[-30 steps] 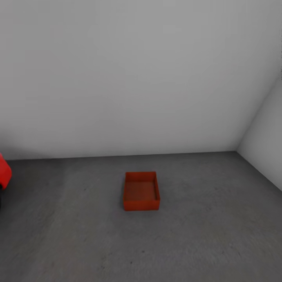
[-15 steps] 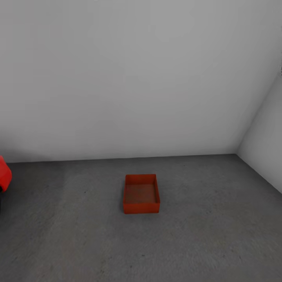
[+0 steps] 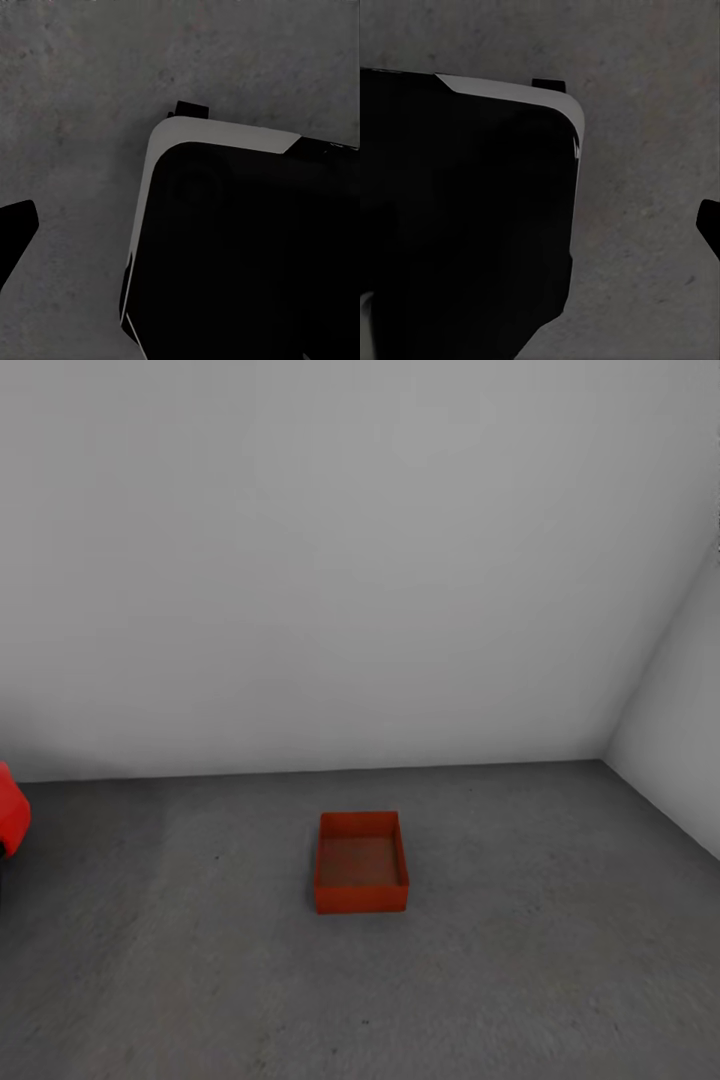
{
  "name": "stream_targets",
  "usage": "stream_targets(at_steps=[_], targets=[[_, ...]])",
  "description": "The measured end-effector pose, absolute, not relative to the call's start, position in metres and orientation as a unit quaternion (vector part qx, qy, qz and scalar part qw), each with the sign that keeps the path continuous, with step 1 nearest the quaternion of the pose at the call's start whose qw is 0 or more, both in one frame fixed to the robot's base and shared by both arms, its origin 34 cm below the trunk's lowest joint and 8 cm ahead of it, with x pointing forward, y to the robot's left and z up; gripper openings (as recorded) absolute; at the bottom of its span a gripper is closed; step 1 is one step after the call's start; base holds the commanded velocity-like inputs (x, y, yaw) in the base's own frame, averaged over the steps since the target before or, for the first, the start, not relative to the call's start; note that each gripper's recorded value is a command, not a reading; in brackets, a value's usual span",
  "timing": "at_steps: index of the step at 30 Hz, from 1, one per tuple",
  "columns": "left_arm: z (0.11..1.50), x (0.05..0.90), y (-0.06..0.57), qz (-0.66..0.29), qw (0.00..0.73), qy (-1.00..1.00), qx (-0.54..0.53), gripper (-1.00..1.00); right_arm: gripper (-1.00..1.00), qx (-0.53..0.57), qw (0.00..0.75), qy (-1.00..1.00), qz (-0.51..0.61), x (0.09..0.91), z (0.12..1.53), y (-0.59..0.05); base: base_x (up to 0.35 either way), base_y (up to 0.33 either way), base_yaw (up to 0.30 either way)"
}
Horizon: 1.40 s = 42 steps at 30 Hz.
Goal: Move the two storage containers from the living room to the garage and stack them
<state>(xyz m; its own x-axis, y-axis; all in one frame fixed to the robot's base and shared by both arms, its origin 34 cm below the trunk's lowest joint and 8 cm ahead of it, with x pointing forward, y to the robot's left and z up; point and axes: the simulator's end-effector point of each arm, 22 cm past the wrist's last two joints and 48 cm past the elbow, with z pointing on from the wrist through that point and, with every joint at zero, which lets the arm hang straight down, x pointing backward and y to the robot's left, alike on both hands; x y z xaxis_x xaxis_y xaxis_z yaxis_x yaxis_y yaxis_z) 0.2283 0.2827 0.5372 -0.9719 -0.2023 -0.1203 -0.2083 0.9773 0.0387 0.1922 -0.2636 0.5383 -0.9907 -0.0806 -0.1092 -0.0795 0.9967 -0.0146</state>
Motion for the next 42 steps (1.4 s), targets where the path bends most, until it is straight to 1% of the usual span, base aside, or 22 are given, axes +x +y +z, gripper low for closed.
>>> stream_targets(at_steps=[42], targets=[[0.544,0.254,0.284,0.023,0.091,0.99,-0.104,1.0,1.0,-0.04,0.088,0.995,-0.006,0.218,0.543,-0.263,0.0,0.0,0.0]])
